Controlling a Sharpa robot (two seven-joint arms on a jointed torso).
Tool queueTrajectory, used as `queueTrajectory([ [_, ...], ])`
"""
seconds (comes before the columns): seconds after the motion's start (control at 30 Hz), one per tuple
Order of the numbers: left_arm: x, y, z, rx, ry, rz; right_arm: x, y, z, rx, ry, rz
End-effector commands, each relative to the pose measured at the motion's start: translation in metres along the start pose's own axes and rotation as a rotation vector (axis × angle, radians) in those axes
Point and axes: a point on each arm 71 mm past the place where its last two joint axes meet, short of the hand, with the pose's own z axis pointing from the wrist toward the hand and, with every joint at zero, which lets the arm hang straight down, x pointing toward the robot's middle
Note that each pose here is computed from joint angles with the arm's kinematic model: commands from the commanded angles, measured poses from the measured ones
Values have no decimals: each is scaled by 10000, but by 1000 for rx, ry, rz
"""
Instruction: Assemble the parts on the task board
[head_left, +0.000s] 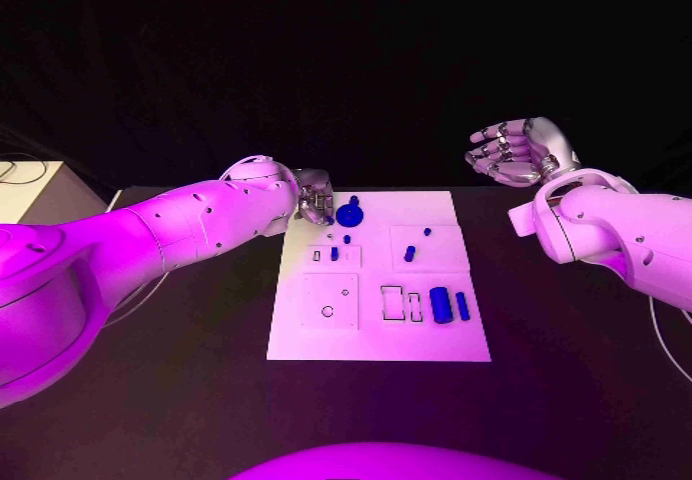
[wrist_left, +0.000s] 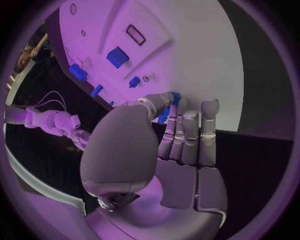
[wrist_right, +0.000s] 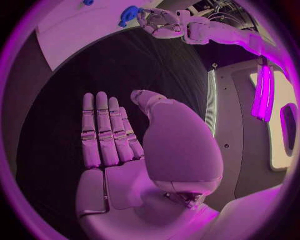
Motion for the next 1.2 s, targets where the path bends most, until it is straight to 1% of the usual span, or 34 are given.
queueTrajectory([
  [0.03, 47, 15, -2, 6, 20, -4, 9, 9, -3, -9, 11, 1],
  [0.47, 22, 59, -32, 24, -34, -38, 0, 2, -3, -9, 9, 0],
  [0.87, 13, 86, -51, 36, -60, -59, -6, -2, -5, -8, 9, 0],
  [1.03, -5, 90, -76, 59, -79, -75, -10, -8, -7, -7, 9, -1],
  [1.2, -3, 94, -128, 112, -86, -94, -17, -15, -12, -5, 9, -1],
])
